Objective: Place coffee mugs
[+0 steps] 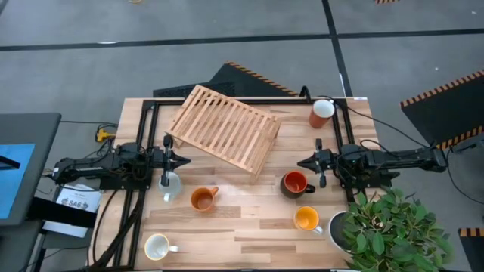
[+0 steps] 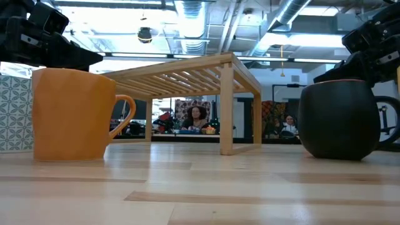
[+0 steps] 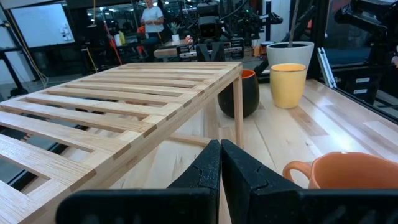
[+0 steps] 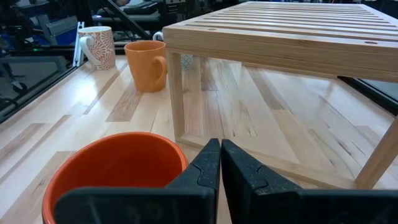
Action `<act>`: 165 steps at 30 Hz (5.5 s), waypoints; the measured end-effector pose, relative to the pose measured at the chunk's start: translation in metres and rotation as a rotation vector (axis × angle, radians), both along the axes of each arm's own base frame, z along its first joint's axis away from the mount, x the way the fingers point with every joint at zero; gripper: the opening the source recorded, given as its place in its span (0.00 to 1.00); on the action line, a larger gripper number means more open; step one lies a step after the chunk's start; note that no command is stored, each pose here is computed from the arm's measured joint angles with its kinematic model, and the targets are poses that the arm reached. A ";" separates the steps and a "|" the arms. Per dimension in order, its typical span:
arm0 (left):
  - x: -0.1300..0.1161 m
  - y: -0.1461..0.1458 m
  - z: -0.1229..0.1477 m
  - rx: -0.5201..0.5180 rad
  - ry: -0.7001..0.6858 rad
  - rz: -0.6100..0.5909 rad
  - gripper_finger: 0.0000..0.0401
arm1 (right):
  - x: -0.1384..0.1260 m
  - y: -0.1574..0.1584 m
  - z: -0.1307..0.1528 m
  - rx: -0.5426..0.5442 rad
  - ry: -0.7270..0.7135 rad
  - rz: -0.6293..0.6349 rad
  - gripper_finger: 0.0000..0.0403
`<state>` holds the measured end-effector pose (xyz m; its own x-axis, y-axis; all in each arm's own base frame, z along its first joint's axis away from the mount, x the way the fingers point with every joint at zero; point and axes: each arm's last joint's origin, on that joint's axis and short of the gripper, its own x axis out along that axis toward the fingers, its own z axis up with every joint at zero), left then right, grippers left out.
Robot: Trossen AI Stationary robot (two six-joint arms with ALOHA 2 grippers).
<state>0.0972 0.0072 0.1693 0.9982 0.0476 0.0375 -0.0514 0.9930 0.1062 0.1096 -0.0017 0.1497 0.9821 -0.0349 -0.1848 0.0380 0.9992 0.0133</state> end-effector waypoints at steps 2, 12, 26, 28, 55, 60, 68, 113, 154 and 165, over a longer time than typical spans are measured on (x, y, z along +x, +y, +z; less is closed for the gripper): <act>0.000 0.000 0.000 0.000 0.000 0.000 0.00 | 0.000 0.000 0.000 0.000 0.000 0.000 0.11; 0.000 0.000 0.000 0.000 0.000 0.000 0.00 | 0.000 0.000 0.000 0.000 0.000 0.000 0.11; 0.000 0.000 0.000 0.000 0.000 0.000 0.00 | 0.000 0.000 0.000 0.000 0.000 0.000 0.11; 0.000 0.000 0.000 0.000 0.000 0.000 0.00 | 0.000 0.000 0.000 0.000 0.000 0.000 0.11; 0.000 0.000 0.000 0.000 0.000 0.000 0.00 | 0.000 0.000 0.000 0.000 0.000 0.000 0.11; 0.000 0.000 0.000 0.000 0.000 0.000 0.00 | 0.000 0.000 0.000 0.000 0.000 0.000 0.11; 0.000 0.000 0.000 0.000 0.000 0.000 0.00 | 0.000 0.000 0.000 0.000 0.000 0.000 0.11; 0.000 0.000 0.000 0.000 0.000 0.000 0.00 | 0.069 -0.064 0.147 0.039 0.372 -0.940 0.42; 0.000 0.000 0.000 0.000 0.000 0.000 0.00 | 0.049 -0.186 0.047 0.377 1.007 -1.195 0.53; 0.000 0.000 0.000 0.000 0.001 0.000 0.00 | 0.051 -0.152 0.085 0.261 1.050 -1.112 0.12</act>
<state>0.0973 0.0072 0.1692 0.9982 0.0476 0.0368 -0.0513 0.9931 0.1059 0.1611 -0.1535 0.2349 -0.0853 -0.4916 -0.8667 0.8367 0.4369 -0.3302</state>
